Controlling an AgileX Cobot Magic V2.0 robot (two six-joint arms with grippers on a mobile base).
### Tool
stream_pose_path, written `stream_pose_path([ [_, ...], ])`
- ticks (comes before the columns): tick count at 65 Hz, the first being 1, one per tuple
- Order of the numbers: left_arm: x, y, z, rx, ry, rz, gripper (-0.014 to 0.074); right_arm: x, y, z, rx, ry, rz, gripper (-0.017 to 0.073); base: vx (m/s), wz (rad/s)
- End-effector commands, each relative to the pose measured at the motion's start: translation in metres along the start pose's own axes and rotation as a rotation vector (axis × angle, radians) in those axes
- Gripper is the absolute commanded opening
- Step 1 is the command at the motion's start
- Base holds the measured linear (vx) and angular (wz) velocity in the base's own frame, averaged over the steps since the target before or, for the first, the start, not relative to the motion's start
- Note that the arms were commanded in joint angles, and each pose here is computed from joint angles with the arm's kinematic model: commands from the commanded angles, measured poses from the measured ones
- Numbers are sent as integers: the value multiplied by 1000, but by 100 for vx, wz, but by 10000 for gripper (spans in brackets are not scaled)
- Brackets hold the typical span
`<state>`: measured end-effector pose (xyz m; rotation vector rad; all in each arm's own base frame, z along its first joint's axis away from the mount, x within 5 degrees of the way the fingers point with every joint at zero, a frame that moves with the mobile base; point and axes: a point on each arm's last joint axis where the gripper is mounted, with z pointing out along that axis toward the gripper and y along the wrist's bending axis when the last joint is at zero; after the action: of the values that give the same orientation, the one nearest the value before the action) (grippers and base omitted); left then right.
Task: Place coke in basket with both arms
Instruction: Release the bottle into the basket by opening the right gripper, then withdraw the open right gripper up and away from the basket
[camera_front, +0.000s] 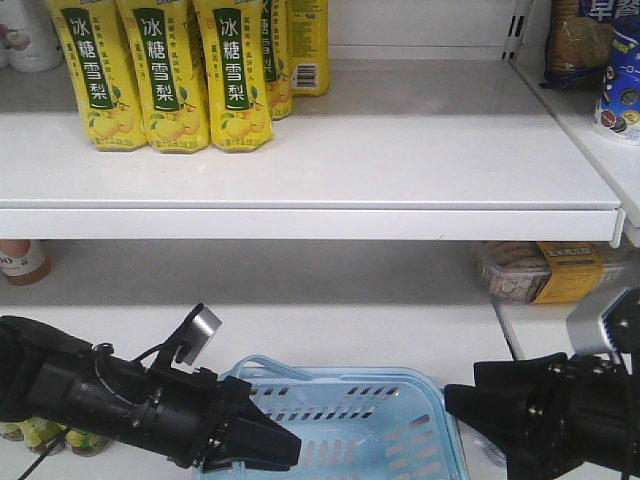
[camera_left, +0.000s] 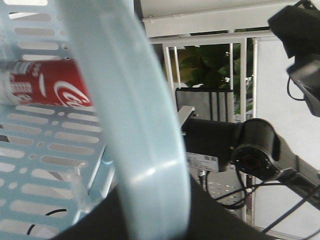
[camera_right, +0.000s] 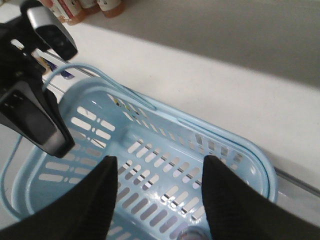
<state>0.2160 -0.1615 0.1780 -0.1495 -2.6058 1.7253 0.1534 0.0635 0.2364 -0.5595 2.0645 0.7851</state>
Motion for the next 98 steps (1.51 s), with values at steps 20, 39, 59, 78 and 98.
stream_pose_path([
  [20,-3,-34,-8,206,-28,34,-6,-81,20,-58,280,-128,-258,382,0,0],
  [39,-3,-34,-8,206,-28,34,-6,-105,8,-87,605,-134,-343,382,0,0],
  [59,-3,-34,-8,206,-28,34,-6,-120,-1,-102,786,-339,-242,365,0,0],
  [78,-3,-34,-8,206,-28,34,-6,-117,27,-130,798,-498,-270,360,0,0],
  [98,-3,-34,-8,206,-28,34,-6,-44,38,-133,812,-620,-287,360,0,0],
])
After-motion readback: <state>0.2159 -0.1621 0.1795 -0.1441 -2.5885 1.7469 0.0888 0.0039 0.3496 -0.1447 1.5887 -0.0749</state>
